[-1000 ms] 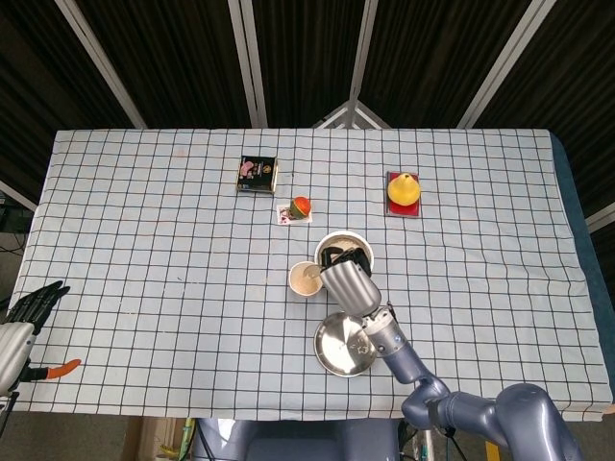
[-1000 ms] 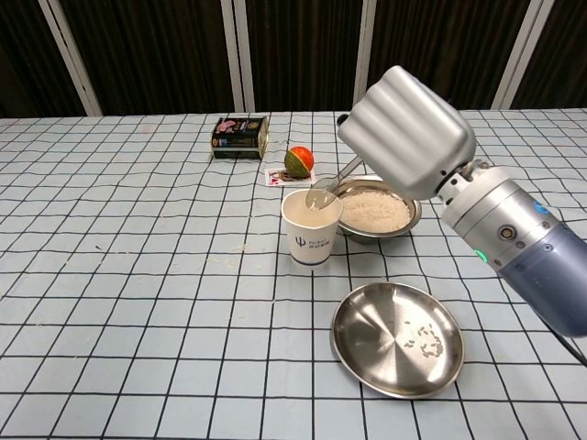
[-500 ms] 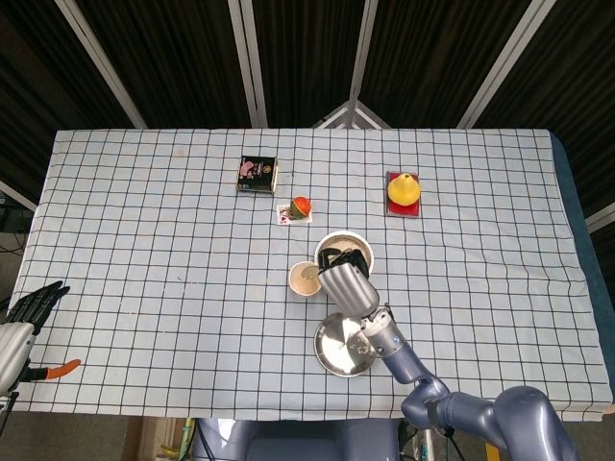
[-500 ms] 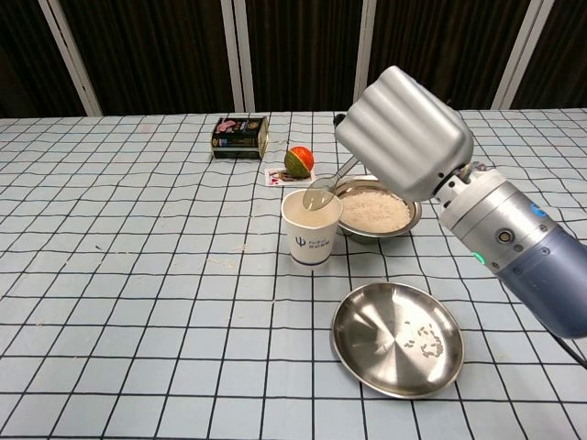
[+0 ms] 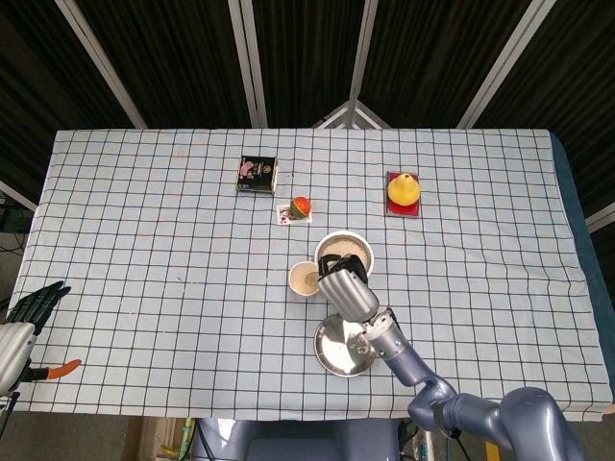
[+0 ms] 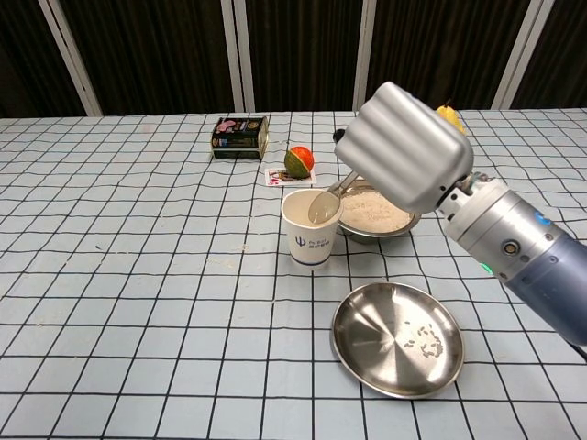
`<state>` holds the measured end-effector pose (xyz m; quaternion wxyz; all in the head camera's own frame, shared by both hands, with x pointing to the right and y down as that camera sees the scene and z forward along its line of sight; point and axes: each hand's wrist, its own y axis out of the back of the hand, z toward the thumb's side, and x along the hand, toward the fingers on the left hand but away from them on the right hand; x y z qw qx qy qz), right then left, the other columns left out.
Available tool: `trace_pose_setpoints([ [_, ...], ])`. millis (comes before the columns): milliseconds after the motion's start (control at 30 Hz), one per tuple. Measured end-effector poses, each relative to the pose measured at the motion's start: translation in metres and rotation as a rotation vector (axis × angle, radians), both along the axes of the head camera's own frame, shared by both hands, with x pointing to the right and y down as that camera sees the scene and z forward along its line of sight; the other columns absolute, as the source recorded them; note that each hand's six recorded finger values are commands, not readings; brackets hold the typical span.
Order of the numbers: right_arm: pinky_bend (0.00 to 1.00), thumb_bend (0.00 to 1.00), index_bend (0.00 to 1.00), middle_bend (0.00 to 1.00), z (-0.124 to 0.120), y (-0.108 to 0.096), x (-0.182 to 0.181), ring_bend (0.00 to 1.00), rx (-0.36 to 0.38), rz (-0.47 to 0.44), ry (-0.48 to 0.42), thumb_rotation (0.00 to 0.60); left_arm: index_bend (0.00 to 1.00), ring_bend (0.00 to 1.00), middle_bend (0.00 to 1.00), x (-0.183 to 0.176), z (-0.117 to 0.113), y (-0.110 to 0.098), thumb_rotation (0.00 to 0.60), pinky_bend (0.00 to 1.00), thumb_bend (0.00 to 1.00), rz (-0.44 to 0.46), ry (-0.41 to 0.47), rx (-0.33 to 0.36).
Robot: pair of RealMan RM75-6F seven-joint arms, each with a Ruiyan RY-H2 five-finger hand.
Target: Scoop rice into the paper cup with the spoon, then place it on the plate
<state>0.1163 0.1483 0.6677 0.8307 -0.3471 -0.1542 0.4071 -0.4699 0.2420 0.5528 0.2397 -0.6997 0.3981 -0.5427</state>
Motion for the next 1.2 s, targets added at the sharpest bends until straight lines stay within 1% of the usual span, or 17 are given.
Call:
trace_pose_setpoints([
  [167,1.0,0.6,0.66,0.96,-0.007,-0.006,-0.001,1.0,-0.002,0.034,-0.038,0.6,0.0,0.0,0.0,-0.001,0.0,0.0,0.6,0.0,0.0,-0.003,0.0,0.001],
  [267,1.0,0.6,0.66,0.96,-0.002,0.0,-0.001,1.0,-0.014,0.015,-0.013,0.6,0.0,0.0,0.0,0.0,0.0,0.0,0.6,0.0,0.0,-0.002,0.0,0.0],
  [367,1.0,0.6,0.66,0.96,-0.001,0.0,0.0,1.0,-0.031,0.03,-0.025,0.6,0.0,0.0,0.0,-0.001,-0.001,0.0,0.6,0.0,0.0,-0.001,0.001,0.001],
  [467,1.0,0.6,0.66,0.96,-0.007,-0.006,-0.001,1.0,-0.025,0.056,-0.051,0.6,0.0,0.0,0.0,-0.001,-0.001,0.0,0.6,0.0,0.0,-0.004,0.003,0.0],
  [633,1.0,0.6,0.66,0.96,-0.017,-0.011,-0.004,1.0,-0.032,0.062,-0.084,0.6,0.0,0.0,0.0,-0.001,0.0,0.0,0.6,0.0,0.0,-0.003,0.002,-0.002],
  [733,1.0,0.6,0.66,0.96,-0.021,-0.013,-0.003,1.0,-0.058,0.089,-0.104,0.6,0.0,0.0,0.0,-0.001,-0.001,0.001,0.6,0.0,0.0,0.001,-0.001,-0.001],
  [967,1.0,0.6,0.66,0.96,-0.031,-0.018,0.011,1.0,-0.166,0.199,-0.157,0.6,0.0,0.0,0.0,-0.001,0.0,0.002,0.6,0.0,0.0,0.004,-0.01,0.001],
  [1033,1.0,0.6,0.66,0.96,-0.034,-0.019,0.016,1.0,-0.187,0.224,-0.161,0.6,0.0,0.0,0.0,-0.001,0.0,0.002,0.6,0.0,0.0,0.003,-0.013,0.0],
  [1200,1.0,0.6,0.66,0.96,-0.037,-0.018,0.037,1.0,-0.272,0.312,-0.16,0.6,0.0,0.0,0.0,-0.001,0.001,0.003,0.6,0.0,0.0,0.004,-0.019,-0.005],
])
